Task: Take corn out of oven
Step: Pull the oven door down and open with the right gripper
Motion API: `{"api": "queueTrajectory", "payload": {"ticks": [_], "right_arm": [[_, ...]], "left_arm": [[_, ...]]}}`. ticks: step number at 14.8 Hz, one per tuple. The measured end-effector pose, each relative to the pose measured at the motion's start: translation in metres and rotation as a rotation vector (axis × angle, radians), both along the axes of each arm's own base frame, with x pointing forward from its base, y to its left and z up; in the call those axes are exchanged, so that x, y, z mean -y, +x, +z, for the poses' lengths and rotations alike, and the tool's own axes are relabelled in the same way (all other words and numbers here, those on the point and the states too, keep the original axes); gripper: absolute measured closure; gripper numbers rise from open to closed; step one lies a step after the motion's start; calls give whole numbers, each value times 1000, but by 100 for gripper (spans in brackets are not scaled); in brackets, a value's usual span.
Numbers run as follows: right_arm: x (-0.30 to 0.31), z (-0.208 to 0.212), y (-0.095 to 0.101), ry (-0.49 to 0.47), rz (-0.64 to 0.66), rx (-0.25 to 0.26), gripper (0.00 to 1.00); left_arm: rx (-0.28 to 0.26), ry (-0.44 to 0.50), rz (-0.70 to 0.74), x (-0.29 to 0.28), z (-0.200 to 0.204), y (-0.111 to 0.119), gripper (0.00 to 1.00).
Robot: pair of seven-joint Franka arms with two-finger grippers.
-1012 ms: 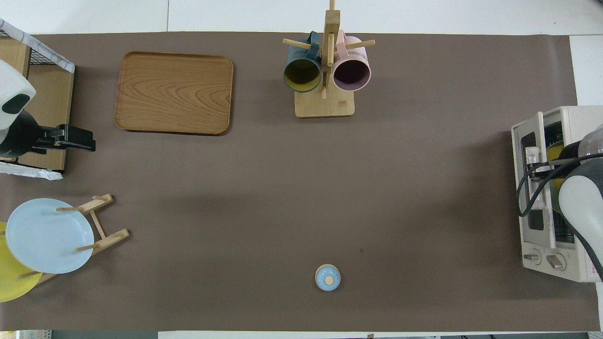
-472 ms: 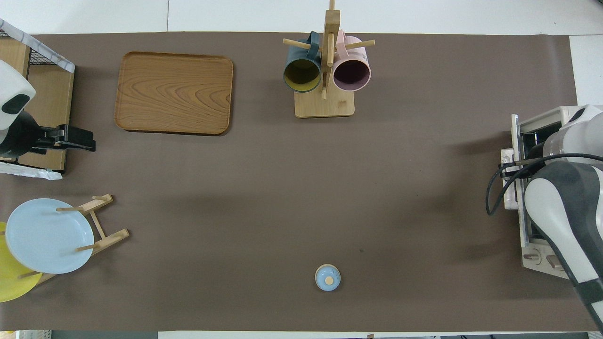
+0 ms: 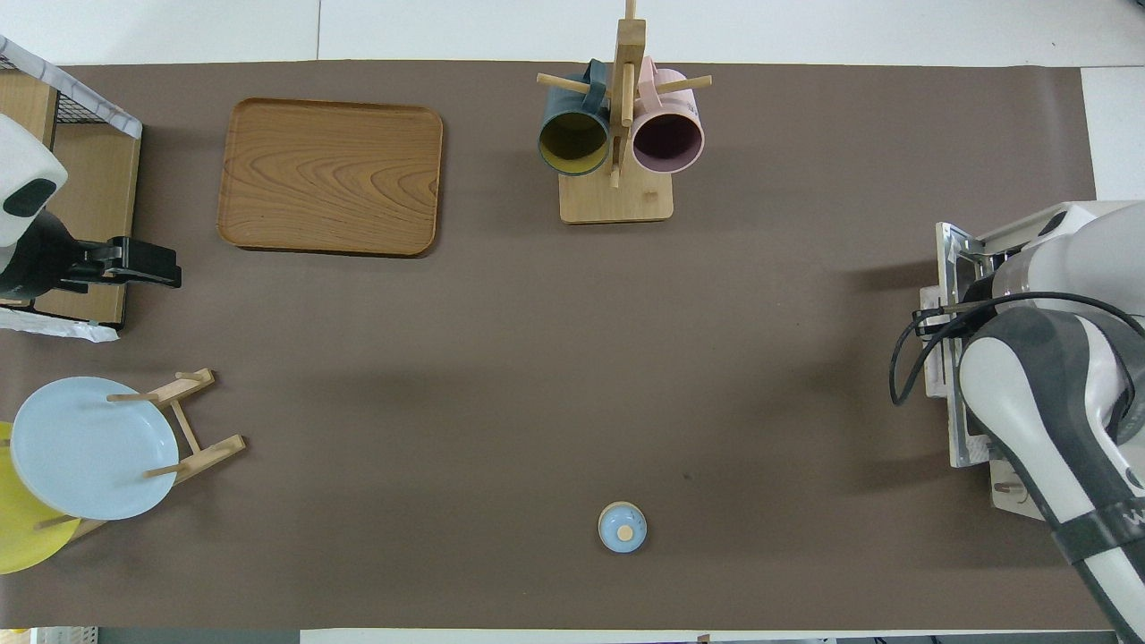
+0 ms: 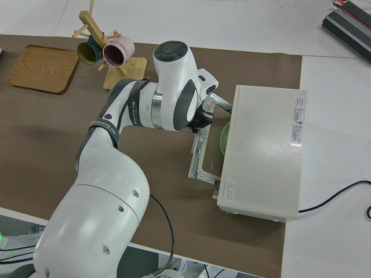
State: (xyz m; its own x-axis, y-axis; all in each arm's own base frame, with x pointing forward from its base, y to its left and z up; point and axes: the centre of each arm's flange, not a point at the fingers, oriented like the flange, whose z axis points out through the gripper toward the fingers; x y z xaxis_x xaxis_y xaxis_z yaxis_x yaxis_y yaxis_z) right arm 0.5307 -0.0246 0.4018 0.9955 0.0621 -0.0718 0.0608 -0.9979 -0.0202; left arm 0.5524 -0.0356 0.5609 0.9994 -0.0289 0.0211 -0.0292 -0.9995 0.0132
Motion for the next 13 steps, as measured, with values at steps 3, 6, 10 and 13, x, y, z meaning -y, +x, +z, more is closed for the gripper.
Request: {"api": "queueTrajectory", "payload": {"ticks": [3,6,10,13], "right_arm": [[-17,-30,0,1,-1,25,99],[-25,-50,0,0,7,34,99],[-31,-76,0,0,16,37,99],[-32,-88,1,-1,13,29,99]], "left_arm": [[9,0,-7,4,5,-2,0],[12,-1,-1,0,6,-2,0],[12,-1,-3,1,6,-2,0],[12,-1,0,0,6,-2,0]]}}
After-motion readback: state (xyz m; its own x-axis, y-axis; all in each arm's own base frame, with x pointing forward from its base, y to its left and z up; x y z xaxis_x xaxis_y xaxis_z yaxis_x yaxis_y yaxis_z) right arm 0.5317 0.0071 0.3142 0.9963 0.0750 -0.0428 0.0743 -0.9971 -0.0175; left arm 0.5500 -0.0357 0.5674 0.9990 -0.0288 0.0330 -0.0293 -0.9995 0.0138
